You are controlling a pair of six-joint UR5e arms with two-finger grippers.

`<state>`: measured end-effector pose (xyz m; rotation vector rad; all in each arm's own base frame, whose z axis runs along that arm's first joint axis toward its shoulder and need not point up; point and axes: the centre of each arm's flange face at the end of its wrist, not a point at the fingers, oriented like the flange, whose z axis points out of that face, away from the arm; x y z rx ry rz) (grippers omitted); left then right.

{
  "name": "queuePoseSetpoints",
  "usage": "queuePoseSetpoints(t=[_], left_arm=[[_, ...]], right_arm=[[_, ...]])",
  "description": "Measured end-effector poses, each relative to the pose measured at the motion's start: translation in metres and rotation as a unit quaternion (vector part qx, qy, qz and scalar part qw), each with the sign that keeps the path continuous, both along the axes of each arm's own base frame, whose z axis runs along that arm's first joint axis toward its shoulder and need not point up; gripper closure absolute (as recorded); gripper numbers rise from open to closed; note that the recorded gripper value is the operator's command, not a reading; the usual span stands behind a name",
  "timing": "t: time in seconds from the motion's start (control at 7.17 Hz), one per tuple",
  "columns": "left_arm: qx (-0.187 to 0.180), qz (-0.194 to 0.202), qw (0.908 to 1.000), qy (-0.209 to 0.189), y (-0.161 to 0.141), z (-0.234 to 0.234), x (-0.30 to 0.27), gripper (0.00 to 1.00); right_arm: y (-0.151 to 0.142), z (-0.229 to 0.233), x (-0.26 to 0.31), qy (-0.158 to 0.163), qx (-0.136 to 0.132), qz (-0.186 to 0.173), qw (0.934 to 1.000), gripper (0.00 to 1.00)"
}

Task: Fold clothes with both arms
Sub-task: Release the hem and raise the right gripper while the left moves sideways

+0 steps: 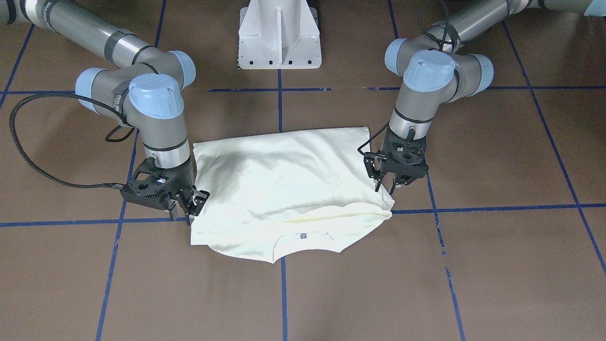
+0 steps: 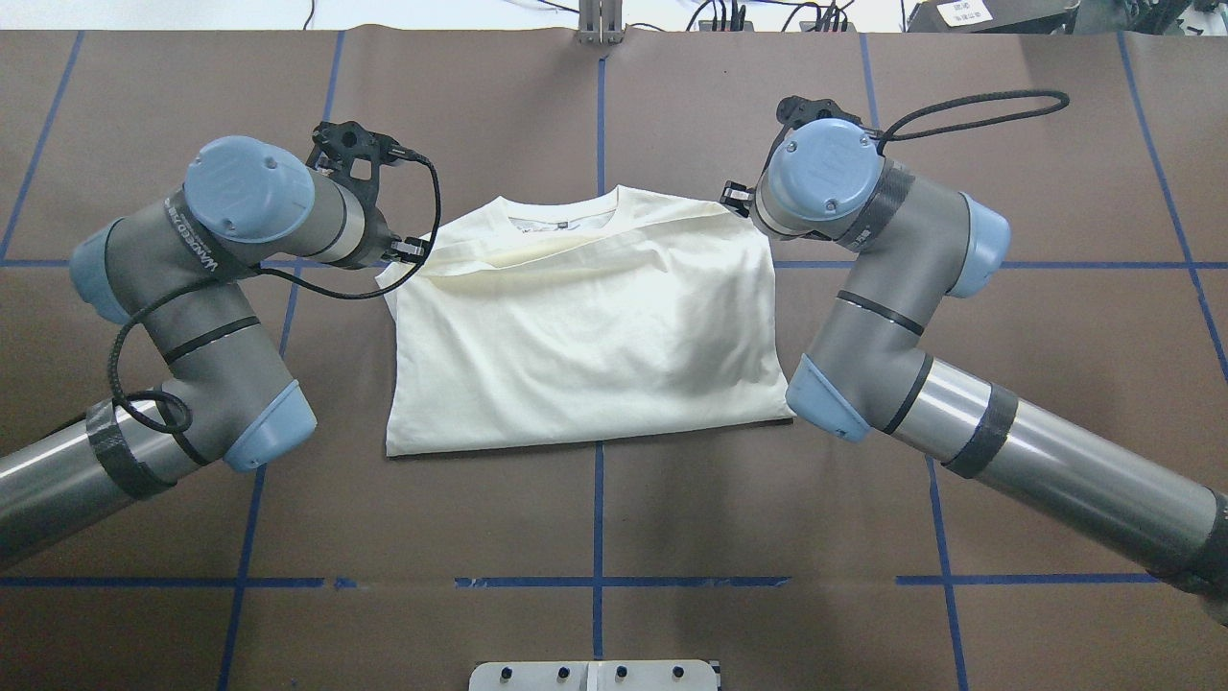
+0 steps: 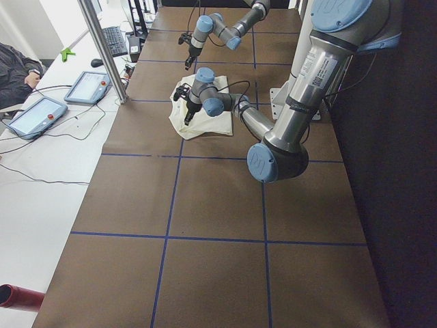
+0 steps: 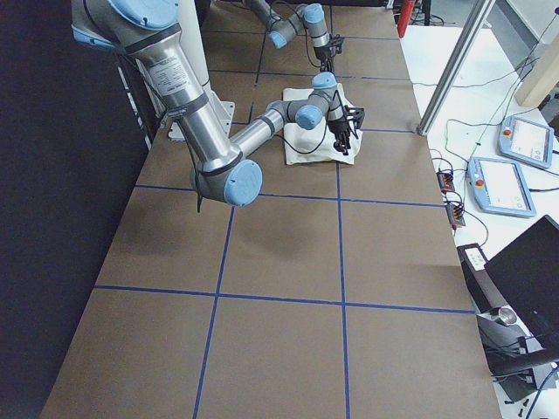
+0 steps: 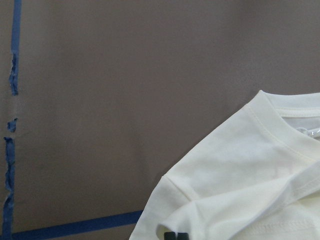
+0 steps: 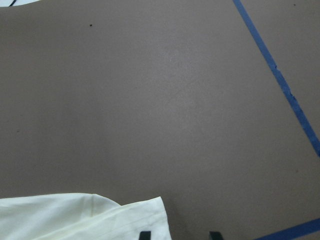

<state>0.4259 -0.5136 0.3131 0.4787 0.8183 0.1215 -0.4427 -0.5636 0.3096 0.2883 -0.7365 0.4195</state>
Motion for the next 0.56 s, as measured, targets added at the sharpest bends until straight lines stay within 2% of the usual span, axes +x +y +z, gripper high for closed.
queuePoseSetpoints(t=[0.28,0.56], left_arm=[[0.003,0.020,0.9995,0.026,0.037,0.003,-0.023,0.00],[-0.013,0.027,0.9963,0.080,0.087,0.030,-0.018,0.24]], right_arm=[[0.002,0.004,0.029,-0.001,0.015,-0.032,0.9994,0.00],[0.003,0.004,0.034,-0.002,0.019,-0.036,0.9992,0.00]])
